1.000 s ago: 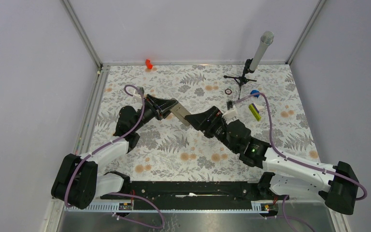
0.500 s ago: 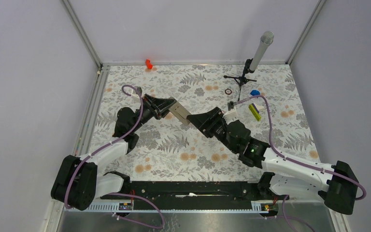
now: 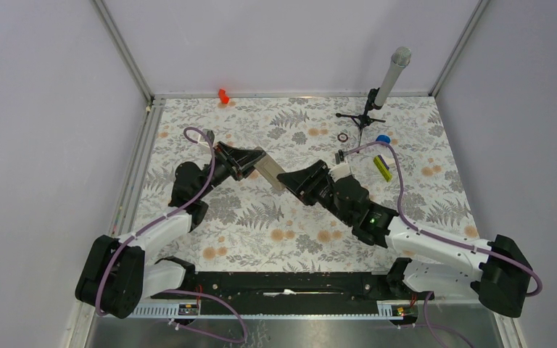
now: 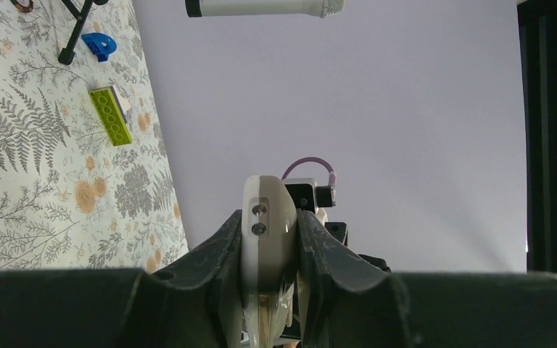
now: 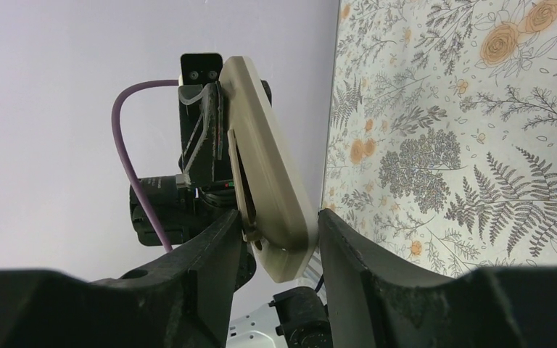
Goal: Load the batteries into the remote control
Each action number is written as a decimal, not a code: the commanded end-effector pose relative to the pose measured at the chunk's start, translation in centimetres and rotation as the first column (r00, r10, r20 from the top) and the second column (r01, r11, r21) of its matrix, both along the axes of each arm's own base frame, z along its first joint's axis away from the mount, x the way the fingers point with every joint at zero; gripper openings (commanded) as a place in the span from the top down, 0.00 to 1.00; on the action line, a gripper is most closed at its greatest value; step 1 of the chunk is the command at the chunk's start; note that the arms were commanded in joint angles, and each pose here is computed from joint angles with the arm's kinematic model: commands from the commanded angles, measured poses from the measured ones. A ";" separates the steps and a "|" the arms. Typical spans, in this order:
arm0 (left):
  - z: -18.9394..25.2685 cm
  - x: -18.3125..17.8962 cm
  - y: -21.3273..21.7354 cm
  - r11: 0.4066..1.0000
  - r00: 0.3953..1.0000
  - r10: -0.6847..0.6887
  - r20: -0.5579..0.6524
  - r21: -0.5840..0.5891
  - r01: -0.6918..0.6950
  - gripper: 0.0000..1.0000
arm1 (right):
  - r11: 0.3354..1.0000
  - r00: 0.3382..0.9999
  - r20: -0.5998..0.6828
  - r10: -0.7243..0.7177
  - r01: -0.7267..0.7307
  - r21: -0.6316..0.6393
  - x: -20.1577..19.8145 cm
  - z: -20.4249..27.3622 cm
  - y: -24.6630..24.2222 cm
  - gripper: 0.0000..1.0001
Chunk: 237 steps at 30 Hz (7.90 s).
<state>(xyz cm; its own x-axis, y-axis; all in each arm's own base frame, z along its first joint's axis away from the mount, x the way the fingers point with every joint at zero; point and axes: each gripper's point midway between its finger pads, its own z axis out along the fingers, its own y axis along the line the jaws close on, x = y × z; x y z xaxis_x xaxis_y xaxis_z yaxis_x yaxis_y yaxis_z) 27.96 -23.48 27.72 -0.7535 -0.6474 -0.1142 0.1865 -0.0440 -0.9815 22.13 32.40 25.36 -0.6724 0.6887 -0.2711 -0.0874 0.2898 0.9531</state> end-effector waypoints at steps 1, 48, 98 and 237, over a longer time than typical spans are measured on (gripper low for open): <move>3.2 -1.6 -0.1 0.999 0.990 -0.037 0.138 -0.033 0.042 1.00 | 0.998 1.000 0.018 -0.003 0.002 0.061 0.7 2.4 0.4 0.50; 4.5 -1.2 -0.2 1.000 0.965 -0.002 0.261 -0.017 0.007 1.00 | 1.000 0.989 -0.147 -0.003 0.006 0.015 1.1 -0.4 0.3 0.53; 1.3 1.5 -0.2 0.998 0.993 0.056 0.105 0.008 -0.057 1.00 | 0.918 0.964 -0.034 0.264 -0.262 -0.298 -1.0 4.0 -0.5 0.47; 3.8 -0.1 0.9 0.994 0.957 0.109 0.270 -0.037 -0.103 1.00 | 0.995 0.967 -0.238 0.093 -0.086 0.042 1.0 1.9 -0.4 1.00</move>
<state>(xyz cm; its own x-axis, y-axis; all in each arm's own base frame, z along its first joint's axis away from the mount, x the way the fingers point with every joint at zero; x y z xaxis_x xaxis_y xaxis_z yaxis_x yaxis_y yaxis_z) 28.75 -22.94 28.37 -0.6661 -0.7076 -0.2358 0.3301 0.0039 -0.9440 22.35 32.24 26.48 -0.7964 0.5998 -0.0774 0.1239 0.2870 0.9499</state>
